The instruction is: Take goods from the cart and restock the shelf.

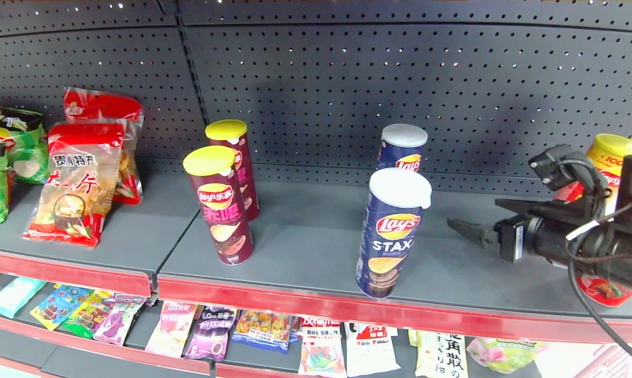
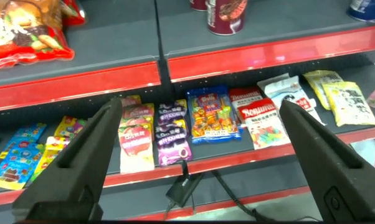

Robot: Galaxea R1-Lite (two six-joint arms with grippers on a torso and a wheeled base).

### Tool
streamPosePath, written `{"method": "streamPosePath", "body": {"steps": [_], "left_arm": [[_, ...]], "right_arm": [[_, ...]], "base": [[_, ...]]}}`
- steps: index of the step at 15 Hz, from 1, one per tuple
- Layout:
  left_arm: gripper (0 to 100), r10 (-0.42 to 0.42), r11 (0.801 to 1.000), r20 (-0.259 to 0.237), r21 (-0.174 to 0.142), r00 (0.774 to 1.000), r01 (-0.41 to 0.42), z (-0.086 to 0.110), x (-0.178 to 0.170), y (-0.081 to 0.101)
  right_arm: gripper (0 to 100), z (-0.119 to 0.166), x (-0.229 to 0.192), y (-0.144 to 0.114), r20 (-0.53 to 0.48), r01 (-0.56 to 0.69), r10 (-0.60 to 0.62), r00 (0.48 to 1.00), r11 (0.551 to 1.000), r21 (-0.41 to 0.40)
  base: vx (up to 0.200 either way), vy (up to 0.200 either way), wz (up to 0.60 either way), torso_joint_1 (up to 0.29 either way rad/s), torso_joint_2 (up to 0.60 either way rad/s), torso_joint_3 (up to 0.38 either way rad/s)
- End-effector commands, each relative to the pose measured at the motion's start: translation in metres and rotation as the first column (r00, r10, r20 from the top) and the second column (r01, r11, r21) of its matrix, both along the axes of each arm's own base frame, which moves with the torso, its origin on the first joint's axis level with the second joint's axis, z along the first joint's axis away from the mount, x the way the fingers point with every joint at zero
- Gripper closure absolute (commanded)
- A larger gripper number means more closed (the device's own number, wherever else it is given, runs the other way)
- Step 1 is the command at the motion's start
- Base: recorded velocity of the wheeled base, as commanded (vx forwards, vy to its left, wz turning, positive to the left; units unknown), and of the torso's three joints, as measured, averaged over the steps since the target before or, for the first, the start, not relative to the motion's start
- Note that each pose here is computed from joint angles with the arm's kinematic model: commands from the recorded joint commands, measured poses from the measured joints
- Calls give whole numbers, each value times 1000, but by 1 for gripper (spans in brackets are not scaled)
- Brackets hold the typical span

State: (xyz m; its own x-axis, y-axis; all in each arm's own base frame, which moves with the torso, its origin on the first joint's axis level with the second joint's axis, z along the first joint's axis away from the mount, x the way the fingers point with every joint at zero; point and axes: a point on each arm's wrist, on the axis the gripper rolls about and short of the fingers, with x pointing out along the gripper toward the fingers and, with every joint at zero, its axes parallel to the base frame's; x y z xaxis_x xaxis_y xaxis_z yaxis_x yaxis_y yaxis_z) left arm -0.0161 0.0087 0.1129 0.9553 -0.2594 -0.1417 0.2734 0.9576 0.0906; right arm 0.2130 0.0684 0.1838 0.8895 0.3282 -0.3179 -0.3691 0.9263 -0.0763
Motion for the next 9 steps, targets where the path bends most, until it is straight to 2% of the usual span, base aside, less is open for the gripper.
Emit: {"method": "streamPosePath", "body": {"steps": [1, 4, 7, 9], "left_arm": [[0, -17, 1000, -46, 11, 999, 17, 7, 7, -3], [0, -31, 999, -103, 21, 994, 33, 18, 17, -7], [0, -85, 996, -148, 18, 985, 88, 22, 23, -11], [0, -76, 996, -177, 36, 981, 84, 35, 33, -15]], "right_arm": [[0, -4, -42, -12, 25, -10, 9, 1000, 1000, 8], [0, -13, -86, -25, 67, -26, 25, 997, 999, 26], [0, -20, -115, -36, 119, -19, 13, 993, 999, 48], [0, -28, -131, -48, 156, 161, -163, 974, 987, 27]], "base": [[0, 0, 0, 0, 0, 0], [0, 0, 0, 0, 0, 0], [0, 0, 0, 0, 0, 0], [0, 0, 0, 0, 0, 0]]}}
